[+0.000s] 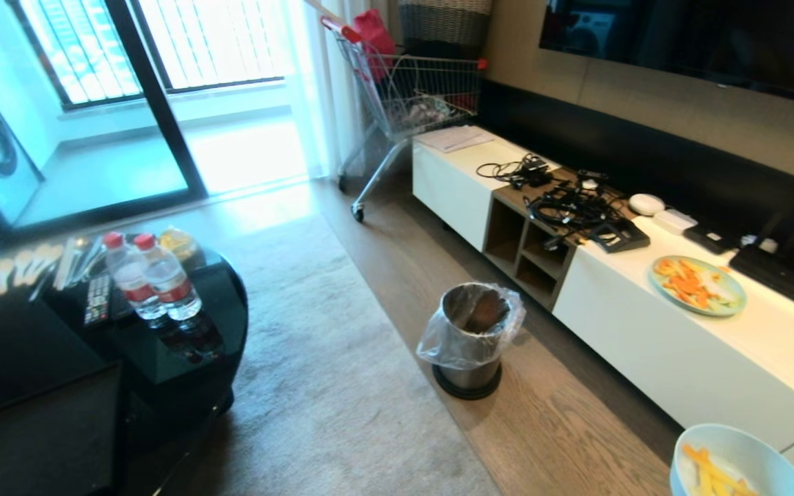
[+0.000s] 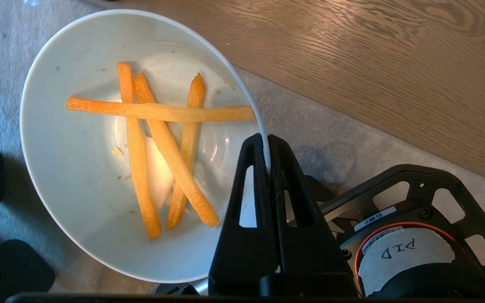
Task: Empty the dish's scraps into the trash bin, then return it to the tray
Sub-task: Move the bowl over the trash can
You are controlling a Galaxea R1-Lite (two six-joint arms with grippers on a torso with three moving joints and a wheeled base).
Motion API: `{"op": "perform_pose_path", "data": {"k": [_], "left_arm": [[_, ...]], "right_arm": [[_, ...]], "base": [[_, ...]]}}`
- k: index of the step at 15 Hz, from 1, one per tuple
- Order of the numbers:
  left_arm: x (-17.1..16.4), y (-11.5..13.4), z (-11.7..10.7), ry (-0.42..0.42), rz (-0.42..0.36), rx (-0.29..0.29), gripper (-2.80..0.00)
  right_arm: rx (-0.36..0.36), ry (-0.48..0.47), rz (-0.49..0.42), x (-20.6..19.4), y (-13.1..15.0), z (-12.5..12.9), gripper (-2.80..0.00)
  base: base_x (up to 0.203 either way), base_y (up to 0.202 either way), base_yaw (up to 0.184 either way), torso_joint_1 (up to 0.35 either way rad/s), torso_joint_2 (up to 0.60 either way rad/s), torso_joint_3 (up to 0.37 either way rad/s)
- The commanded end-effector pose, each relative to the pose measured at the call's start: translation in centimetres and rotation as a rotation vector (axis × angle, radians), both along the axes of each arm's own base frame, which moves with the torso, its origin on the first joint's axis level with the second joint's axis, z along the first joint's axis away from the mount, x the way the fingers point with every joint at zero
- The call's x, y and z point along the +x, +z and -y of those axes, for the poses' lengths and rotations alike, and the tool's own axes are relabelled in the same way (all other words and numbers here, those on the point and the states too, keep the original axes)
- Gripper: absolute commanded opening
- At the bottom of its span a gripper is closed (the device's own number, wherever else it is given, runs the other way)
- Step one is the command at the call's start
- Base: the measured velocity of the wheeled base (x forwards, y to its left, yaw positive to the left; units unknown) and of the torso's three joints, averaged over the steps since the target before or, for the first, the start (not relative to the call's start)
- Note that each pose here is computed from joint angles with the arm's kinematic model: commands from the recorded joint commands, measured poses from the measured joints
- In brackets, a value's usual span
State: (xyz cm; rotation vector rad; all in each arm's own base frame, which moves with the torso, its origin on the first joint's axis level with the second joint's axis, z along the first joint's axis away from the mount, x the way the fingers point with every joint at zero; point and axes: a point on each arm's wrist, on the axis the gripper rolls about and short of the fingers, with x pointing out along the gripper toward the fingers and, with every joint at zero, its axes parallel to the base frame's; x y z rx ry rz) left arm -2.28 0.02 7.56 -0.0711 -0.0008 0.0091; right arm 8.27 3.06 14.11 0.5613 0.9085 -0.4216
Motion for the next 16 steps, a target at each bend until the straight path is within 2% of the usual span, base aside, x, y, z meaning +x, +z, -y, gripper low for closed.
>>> {"op": "perform_pose_path", "data": {"k": [1,3,16], "left_arm": [[0.00,0.01,0.00,0.000,0.001,-0.001,-2.80],[0.00,0.01,0.00,0.000,0.001,0.000,-2.80],[0.00,0.01,0.00,0.000,0.001,0.000,-2.80]], "right_arm": [[0.001,-0.005,0.003,0.02,0.06,-0.01,-2.80],[0.000,-0.005,0.001,-0.01,0.01,0.01,-2.80],[-0.005,0.003,0.006,-0.13,0.07,0.05,-2.80]], "base": [[0.003,0.009,-0.155,0.002,0.01,0.001],[-0.002,0.007,-0.106,0.001,0.00,0.001],[0.000,0.000,0.000,0.000,0.00,0.000]]}}
